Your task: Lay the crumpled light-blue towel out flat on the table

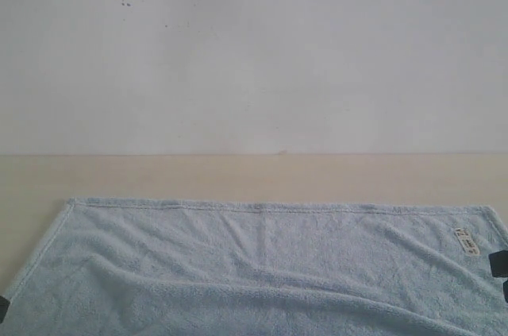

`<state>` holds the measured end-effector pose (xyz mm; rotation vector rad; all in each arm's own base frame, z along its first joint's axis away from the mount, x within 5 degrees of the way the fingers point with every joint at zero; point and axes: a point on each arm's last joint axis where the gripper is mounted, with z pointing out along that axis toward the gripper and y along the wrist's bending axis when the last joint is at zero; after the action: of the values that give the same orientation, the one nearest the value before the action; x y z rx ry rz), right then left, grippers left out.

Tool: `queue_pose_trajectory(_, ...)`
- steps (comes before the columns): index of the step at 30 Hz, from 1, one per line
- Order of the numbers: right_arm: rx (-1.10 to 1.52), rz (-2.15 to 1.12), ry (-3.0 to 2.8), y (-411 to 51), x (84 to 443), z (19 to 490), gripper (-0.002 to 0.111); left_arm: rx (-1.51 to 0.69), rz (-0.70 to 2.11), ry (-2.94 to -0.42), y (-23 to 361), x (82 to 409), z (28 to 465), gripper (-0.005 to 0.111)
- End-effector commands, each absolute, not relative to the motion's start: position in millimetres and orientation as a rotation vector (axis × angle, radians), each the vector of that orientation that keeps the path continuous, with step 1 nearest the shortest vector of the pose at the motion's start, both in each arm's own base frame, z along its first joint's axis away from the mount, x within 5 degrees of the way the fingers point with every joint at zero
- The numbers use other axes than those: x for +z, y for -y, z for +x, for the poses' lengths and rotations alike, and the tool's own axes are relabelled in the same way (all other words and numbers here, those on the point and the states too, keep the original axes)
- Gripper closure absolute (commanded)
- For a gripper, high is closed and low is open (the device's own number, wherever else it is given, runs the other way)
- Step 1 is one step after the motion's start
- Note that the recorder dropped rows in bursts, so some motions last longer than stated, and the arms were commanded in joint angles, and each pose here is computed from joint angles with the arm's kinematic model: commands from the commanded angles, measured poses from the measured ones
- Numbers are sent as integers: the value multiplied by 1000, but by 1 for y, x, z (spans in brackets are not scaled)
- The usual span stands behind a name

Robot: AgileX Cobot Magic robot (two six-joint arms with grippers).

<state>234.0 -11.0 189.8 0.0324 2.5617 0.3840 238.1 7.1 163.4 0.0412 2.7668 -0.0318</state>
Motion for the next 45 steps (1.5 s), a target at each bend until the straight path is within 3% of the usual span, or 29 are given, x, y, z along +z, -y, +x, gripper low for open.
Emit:
queue_pose_trajectory(1, 375, 41, -2557, 12, 190, 234, 108, -154, 63, -2757, 1, 159, 242, 98)
queue_pose_trajectory(7, 377, 40, -2558, 12, 190, 234, 108, -264, 76, -2792, 8, 140, 247, 98)
queue_pose_trajectory(23, 383, 38, -2561, 12, 190, 233, 108, -200, -28, -2973, 2, 92, 225, 98)
queue_pose_trajectory(40, 370, -20, -2590, 11, 188, 231, 108, -236, -89, -3242, 4, 86, 190, 98)
queue_pose_trajectory(45, 160, 82, -2766, 25, 173, 213, 108, -204, 38, -3115, 17, 98, 197, 98)
